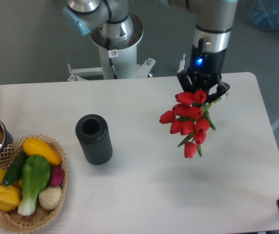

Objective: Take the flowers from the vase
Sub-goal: 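Lower the held tulips, blooms hanging, above the empty table area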

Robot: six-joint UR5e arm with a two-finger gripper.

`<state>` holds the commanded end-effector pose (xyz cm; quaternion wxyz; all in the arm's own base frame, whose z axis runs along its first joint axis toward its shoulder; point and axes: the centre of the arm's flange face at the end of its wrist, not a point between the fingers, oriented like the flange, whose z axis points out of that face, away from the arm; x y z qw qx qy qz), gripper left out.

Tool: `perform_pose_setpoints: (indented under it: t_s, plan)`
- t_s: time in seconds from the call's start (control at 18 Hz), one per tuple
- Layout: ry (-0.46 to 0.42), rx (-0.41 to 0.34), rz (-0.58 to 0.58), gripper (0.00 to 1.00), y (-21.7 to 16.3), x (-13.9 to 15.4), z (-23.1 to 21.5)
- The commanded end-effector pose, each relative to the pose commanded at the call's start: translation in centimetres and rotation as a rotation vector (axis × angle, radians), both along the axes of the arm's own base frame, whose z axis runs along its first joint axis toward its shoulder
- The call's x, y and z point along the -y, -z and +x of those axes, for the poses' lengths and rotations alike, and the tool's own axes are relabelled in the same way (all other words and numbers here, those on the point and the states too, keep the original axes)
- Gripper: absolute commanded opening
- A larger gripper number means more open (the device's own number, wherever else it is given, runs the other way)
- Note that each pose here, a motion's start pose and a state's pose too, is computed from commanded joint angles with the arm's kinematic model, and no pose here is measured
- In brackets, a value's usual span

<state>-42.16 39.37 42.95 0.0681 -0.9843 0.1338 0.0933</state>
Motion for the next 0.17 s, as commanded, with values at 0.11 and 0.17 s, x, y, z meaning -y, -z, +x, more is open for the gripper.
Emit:
perform_pose_setpoints:
  t_s: [0.11,0.17]
  plan:
    - [0.014,-0.011,-0.066,0.00,0.8,-1.2,-0.8]
    - [0.020,-0.003,-0.097,0.00,1.6,-1.5,-0.6]
